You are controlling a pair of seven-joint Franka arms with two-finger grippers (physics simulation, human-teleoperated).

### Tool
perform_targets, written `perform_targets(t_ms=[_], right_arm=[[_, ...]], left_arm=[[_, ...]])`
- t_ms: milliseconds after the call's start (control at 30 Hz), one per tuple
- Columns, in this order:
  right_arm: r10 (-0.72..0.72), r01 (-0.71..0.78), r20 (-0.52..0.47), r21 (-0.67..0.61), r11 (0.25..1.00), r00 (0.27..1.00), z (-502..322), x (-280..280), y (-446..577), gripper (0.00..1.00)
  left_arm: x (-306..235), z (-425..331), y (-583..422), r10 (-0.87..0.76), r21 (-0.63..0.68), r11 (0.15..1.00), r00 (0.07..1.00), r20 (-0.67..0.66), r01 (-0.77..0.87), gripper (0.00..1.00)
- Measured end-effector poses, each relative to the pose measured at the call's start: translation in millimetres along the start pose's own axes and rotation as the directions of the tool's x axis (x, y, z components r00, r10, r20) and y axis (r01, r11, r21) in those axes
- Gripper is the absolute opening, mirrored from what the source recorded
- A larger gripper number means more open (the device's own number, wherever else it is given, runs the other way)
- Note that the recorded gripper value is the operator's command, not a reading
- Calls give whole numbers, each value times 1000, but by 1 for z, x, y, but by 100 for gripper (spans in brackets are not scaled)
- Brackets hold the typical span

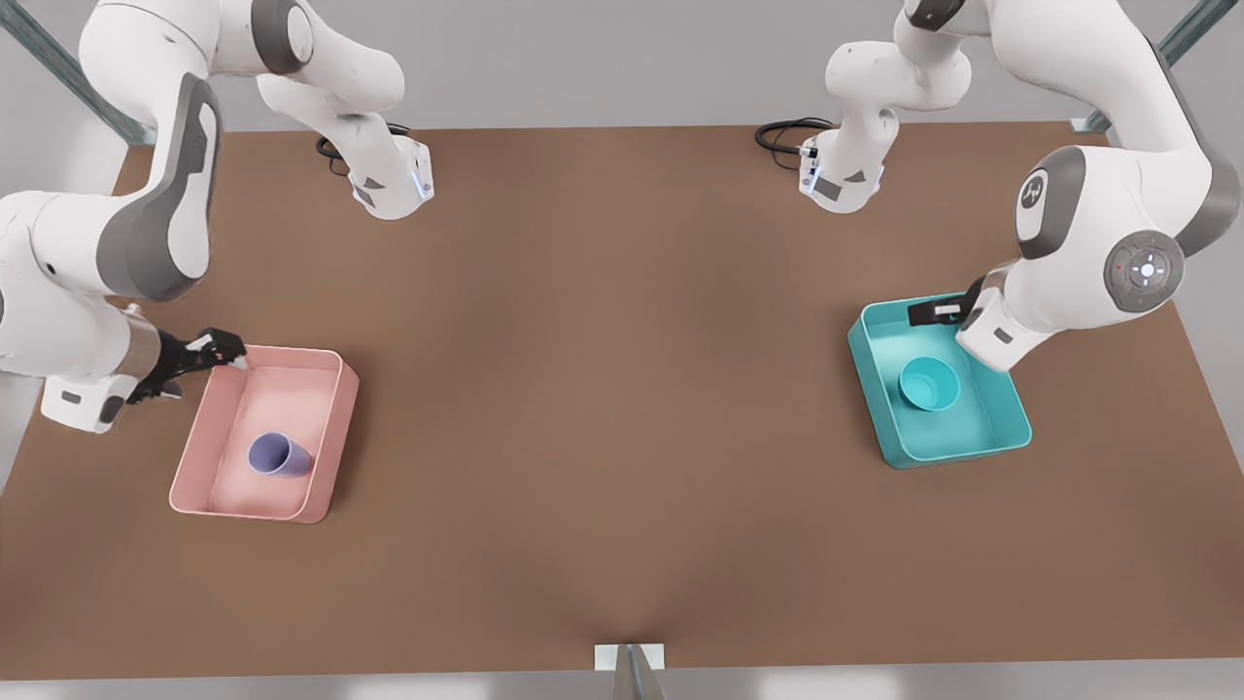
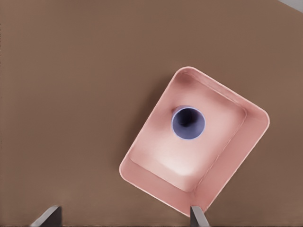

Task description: Put the bowls and cups in different boxes

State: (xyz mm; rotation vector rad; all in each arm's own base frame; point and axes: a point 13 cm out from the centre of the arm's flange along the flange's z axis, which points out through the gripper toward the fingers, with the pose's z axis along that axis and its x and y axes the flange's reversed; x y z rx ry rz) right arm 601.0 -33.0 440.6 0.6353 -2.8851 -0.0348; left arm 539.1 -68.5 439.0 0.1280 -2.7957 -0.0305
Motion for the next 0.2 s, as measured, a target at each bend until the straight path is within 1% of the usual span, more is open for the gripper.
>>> perform_targets(t_ms=[67,200], right_arm=[[40,-40,-14,-7,999,999,-3,15,3,100],[99,-100,-37,-13,995,994,-2,26,8,100]], left_arm=[[2,1,1,1,-2,1000,1000,-11,-1,100],[5,2,2,3,-3,1000,1000,-23,-3,100]])
